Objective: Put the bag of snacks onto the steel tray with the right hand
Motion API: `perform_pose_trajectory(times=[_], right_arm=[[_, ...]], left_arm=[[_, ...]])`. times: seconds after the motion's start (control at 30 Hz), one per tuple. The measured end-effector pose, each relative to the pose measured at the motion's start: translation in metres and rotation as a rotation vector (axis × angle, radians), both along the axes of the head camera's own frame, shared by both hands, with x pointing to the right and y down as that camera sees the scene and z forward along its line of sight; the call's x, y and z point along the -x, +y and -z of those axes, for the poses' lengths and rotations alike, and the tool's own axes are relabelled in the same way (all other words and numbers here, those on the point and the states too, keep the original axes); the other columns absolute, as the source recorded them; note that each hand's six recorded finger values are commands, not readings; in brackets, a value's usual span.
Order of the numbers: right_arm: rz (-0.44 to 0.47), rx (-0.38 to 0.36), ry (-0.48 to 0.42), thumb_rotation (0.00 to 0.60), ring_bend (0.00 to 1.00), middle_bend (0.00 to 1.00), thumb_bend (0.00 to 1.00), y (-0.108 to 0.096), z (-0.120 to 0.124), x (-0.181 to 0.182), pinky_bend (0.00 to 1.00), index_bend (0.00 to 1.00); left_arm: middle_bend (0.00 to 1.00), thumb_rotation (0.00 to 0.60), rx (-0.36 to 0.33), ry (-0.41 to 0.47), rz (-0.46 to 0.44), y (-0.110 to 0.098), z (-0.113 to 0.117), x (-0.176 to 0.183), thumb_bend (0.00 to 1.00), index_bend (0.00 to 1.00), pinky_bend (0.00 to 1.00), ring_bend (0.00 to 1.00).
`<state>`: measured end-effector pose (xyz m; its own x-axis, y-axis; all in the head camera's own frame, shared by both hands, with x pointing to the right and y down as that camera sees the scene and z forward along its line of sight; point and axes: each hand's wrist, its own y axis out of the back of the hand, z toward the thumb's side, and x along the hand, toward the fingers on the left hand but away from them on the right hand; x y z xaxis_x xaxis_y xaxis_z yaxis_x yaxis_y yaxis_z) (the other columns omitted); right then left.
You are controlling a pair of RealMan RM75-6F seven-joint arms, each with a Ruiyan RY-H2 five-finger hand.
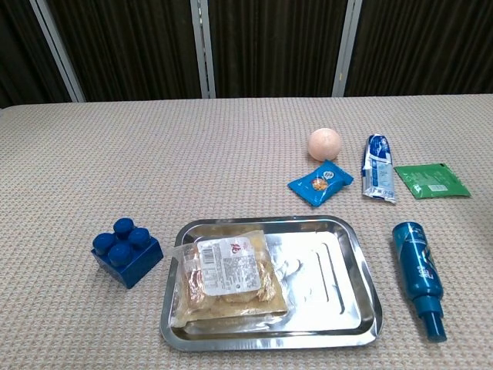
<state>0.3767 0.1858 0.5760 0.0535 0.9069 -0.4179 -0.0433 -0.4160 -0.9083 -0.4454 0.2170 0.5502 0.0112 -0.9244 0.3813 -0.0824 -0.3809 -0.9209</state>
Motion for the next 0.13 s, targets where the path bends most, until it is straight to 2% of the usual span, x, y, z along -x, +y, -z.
perform_pose_trajectory(times=[0.13], right_arm=[[-0.056, -0.017, 0.023, 0.600, 0.00, 0.00, 0.05, 0.018, 0.008, -0.016, 0.00, 0.03]], left_arm=[[0.00, 0.600, -0.002, -0.002, 0.003, 0.003, 0.002, 0.001, 0.28, 0.04, 0.00, 0.00]])
